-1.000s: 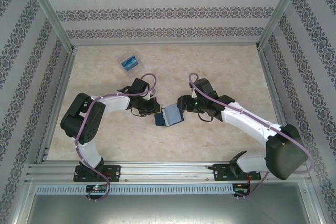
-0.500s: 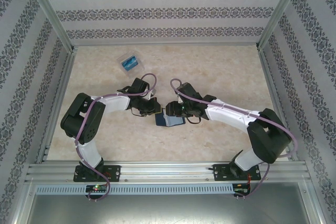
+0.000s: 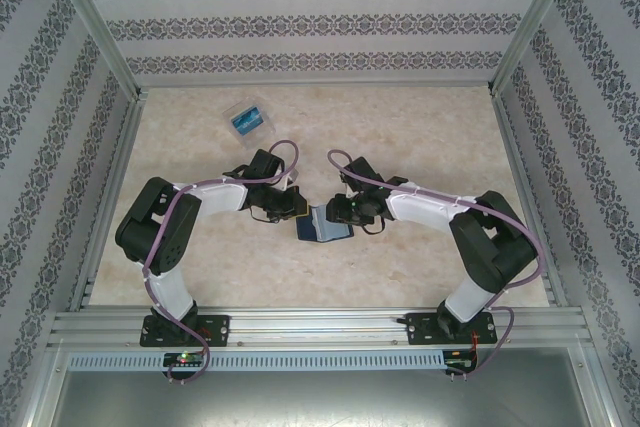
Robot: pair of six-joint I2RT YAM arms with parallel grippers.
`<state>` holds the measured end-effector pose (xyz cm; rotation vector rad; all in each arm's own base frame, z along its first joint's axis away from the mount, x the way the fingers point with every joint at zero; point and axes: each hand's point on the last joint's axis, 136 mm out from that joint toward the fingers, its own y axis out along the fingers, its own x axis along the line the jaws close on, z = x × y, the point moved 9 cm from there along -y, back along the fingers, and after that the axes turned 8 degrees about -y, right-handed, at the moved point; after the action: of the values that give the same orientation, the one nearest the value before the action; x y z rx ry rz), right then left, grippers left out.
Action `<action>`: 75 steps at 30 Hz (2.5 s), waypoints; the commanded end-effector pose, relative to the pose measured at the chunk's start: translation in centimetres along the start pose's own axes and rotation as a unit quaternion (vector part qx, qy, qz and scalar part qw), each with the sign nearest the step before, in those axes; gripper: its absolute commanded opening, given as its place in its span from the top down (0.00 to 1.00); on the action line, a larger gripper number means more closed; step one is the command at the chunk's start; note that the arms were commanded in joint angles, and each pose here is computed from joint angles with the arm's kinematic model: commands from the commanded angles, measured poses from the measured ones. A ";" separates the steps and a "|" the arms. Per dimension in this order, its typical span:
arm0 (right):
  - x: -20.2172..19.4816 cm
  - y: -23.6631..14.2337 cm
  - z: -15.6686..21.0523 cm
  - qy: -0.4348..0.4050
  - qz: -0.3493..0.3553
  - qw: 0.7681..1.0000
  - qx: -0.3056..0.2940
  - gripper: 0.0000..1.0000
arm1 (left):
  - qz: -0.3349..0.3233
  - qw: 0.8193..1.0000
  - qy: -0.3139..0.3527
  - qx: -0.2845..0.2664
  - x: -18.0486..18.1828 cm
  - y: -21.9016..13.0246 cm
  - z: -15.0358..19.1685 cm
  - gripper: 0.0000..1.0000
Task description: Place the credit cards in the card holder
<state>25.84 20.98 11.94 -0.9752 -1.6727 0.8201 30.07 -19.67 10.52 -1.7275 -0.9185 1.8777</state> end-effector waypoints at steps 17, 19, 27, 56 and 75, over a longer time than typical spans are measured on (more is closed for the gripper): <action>-0.6 0.4 1.0 -0.004 0.026 1.000 0.016 0.61 | 0.011 1.000 -0.010 0.005 0.4 0.6 -0.2 0.96; -0.7 0.5 1.1 -0.003 0.031 0.999 0.018 0.60 | 0.010 1.000 -0.010 0.005 0.5 0.6 -0.2 0.96; -1.0 -0.2 1.2 -0.008 0.056 0.998 0.009 0.58 | 0.007 1.000 -0.013 0.007 0.7 0.7 -0.1 0.97; 1.3 -0.1 1.0 0.005 -0.079 0.997 0.010 0.67 | 0.015 1.000 -0.017 0.008 0.9 1.1 -0.1 0.98; 2.3 1.2 1.2 0.027 -0.208 0.978 -0.013 0.68 | 0.054 0.998 -0.028 -0.013 0.7 1.6 -1.0 0.95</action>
<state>24.29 23.15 12.35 -0.6729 -1.7719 0.5347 30.73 -20.36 9.18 -1.7664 -0.8789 1.9718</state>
